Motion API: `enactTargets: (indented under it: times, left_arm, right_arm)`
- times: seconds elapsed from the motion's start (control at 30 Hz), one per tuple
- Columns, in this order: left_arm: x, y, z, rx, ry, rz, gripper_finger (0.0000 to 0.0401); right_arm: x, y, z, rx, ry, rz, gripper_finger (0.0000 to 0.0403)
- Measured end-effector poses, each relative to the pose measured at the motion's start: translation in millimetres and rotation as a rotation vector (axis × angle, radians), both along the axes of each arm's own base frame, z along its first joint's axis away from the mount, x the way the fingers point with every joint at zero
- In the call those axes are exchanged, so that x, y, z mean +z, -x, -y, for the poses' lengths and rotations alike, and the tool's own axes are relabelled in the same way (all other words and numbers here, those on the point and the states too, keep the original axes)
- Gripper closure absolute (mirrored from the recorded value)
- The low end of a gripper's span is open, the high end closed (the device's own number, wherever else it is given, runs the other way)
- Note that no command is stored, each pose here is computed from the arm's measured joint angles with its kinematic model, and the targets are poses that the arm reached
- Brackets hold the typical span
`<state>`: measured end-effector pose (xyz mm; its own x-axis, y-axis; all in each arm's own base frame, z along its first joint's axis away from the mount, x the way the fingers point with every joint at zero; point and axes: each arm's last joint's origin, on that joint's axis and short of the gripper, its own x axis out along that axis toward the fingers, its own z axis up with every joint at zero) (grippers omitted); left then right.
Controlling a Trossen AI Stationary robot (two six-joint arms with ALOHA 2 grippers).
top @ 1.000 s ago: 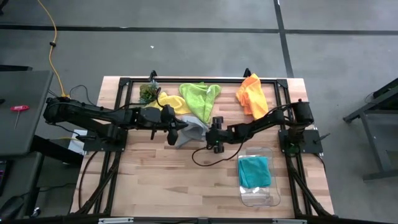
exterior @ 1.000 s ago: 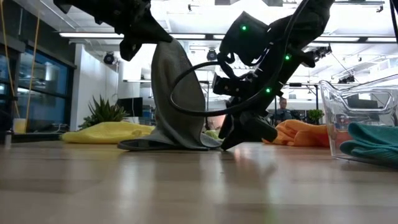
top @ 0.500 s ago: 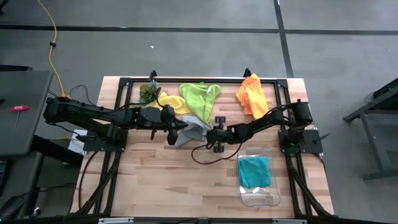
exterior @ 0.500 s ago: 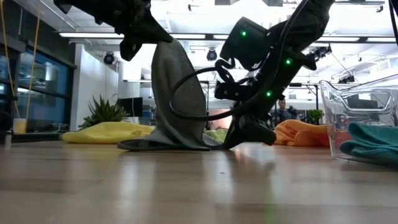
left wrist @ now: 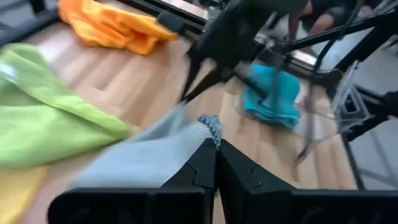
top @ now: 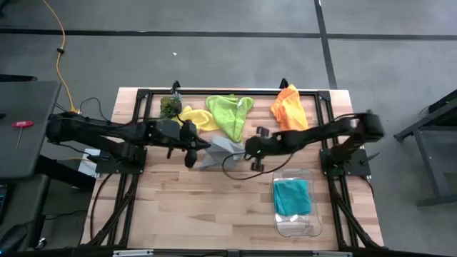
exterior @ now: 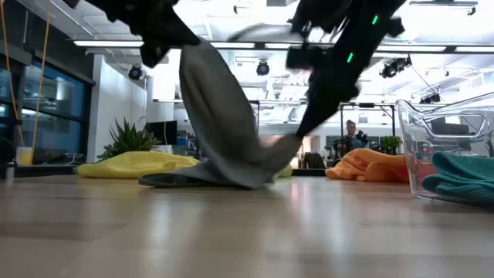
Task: Fold microfiber towels
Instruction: Fold the gray microfiber cloth
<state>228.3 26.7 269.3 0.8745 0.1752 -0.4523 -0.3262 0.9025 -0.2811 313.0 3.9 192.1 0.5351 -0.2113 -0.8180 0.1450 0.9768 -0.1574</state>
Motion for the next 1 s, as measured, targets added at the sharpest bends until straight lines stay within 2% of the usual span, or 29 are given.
enactTargets:
  times: [0.2, 0.33, 0.5, 0.77, 0.9, 1.0]
  left_arm:
    - [38.2, 24.8, -7.2, -0.020, -0.171, -0.033, 0.0401]
    - [52.8, 31.3, -13.0, -0.047, -0.341, -0.060, 0.0401]
    - [61.2, 30.2, -18.4, -0.091, -0.515, -0.096, 0.0401]
    - [71.0, 31.9, -28.2, -0.061, -0.814, -0.228, 0.0401]
    - [72.7, 35.5, -30.3, -0.016, -0.887, -0.290, 0.0401]
    - [71.5, 37.2, -28.9, -0.016, -0.883, -0.310, 0.0401]
  right_arm:
    - [72.3, 36.8, 4.5, -0.007, -0.178, 0.239, 0.0402]
    - [101.7, 53.8, 6.6, -0.047, -0.242, 0.390, 0.0402]
    - [129.9, 59.5, 6.6, -0.062, -0.277, 0.534, 0.0403]
    - [165.0, 60.1, 16.3, -0.087, -0.136, 0.541, 0.0403]
    - [175.8, 67.2, 21.6, -0.093, -0.107, 0.479, 0.0403]
    - [178.4, 71.3, 23.4, -0.104, -0.106, 0.433, 0.0403]
